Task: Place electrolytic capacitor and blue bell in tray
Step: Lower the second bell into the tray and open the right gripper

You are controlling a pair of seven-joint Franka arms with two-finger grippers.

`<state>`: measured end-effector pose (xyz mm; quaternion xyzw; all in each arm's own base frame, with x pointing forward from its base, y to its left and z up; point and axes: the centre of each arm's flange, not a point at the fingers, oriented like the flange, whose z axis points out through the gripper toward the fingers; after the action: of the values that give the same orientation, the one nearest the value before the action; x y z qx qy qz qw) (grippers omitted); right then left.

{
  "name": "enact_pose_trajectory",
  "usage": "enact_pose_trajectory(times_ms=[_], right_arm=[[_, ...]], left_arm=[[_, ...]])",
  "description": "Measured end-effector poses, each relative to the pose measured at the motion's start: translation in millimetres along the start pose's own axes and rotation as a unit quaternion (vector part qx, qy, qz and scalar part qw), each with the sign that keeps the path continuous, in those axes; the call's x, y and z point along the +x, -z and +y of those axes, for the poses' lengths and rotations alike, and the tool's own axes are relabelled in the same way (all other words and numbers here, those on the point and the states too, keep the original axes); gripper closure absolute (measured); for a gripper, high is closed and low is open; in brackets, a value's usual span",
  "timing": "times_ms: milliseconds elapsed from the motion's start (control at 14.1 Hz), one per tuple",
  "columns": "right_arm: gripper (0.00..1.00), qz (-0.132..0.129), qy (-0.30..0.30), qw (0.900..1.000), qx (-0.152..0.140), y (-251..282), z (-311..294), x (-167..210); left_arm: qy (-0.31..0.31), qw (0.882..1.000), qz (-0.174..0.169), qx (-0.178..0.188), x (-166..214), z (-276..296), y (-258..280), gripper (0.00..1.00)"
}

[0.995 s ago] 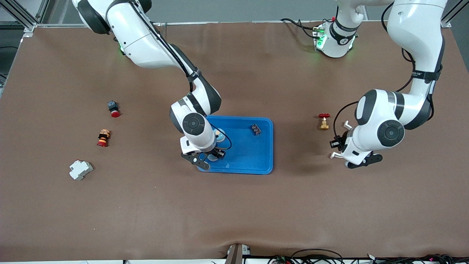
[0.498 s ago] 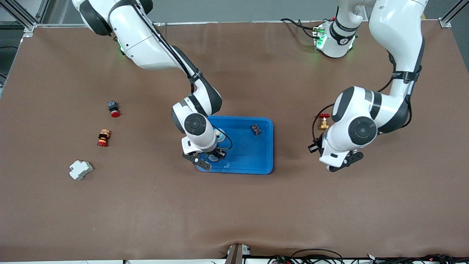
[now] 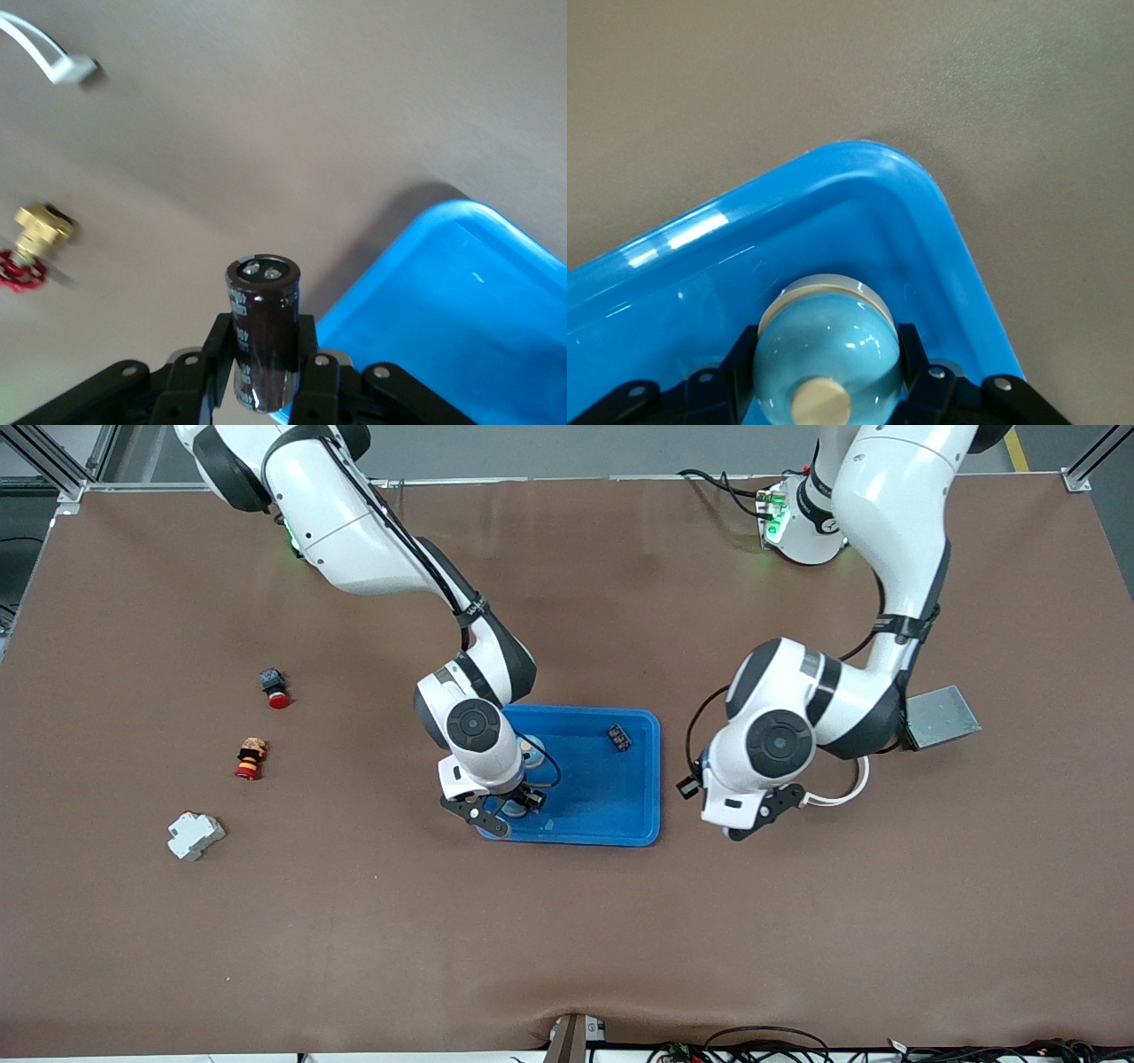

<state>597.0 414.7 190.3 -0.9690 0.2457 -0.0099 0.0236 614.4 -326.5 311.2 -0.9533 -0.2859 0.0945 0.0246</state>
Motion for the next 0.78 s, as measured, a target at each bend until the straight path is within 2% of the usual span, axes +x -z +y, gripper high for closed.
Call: enact_pose_trajectory(times_ms=[711,782], right_arm=[[0.34,0.003,0.000,1.000,0.004,-10.0,0.0,-0.1],[0.30,0.003,-0.002,1.000,0.004,-10.7,0.2,-0.1]], left_arm=[[0.018,0.999,0.025,-0.045,-77.0,66.0,-26.1,0.67],[0.016,0.999,0.025,-0.045,-82.6,70.1,-33.5,0.67]])
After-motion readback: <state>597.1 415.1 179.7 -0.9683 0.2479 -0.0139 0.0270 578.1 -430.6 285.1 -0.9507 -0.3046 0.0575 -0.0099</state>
